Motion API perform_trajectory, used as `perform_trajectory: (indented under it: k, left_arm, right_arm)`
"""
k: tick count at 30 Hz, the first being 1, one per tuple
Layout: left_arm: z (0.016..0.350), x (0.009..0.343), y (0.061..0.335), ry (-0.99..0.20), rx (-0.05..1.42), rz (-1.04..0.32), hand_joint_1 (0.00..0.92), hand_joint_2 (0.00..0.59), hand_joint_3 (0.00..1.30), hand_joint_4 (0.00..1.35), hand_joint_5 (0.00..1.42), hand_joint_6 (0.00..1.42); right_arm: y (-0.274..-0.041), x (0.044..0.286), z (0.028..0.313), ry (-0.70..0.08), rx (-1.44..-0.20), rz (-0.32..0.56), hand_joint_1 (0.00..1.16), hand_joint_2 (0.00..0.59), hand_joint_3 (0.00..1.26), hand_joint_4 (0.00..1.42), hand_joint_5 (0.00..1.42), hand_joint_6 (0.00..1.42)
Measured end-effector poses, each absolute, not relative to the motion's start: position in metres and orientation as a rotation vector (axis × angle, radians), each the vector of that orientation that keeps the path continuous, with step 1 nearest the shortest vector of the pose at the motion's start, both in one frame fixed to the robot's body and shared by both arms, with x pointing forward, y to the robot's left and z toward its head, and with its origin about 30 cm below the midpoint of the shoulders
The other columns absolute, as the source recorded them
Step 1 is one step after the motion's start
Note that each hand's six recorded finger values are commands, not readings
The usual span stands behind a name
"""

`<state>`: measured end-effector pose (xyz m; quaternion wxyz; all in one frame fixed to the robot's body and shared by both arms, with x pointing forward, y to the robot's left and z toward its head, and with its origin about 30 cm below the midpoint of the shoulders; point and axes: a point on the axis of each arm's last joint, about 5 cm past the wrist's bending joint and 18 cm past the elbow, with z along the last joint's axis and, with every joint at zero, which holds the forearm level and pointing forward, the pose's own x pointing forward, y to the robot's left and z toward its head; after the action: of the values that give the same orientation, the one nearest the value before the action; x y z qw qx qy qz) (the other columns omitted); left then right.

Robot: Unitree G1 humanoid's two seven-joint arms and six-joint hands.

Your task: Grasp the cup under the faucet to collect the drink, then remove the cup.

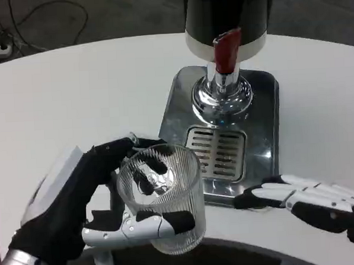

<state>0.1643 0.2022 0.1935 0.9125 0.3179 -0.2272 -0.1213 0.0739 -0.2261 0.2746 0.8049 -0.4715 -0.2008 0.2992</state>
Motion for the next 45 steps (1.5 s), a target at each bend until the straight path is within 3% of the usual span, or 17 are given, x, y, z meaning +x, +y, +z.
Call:
perform_trajectory:
  k: [13,24,45]
  left_arm:
    - [0.177,0.186,0.209,-0.517,0.665,-0.207,0.83,0.021,0.78,0.89,1.09,1.15]
    - [0.177,0.229,0.213,-0.527,0.755,-0.167,0.819,0.02,0.78,0.89,1.09,1.17]
    - [0.177,0.308,0.174,-0.494,0.839,-0.149,0.763,0.006,0.77,0.89,1.1,1.17]
  right_arm:
    - [-0.227,0.072,0.272,-0.413,-0.995,0.636,0.51,0.411,0.16,0.12,0.06,0.06]
    - [-0.228,0.068,0.27,-0.413,-0.987,0.627,0.51,0.411,0.16,0.12,0.05,0.06]
    - [-0.23,0.06,0.272,-0.417,-1.009,0.616,0.51,0.411,0.16,0.12,0.05,0.06]
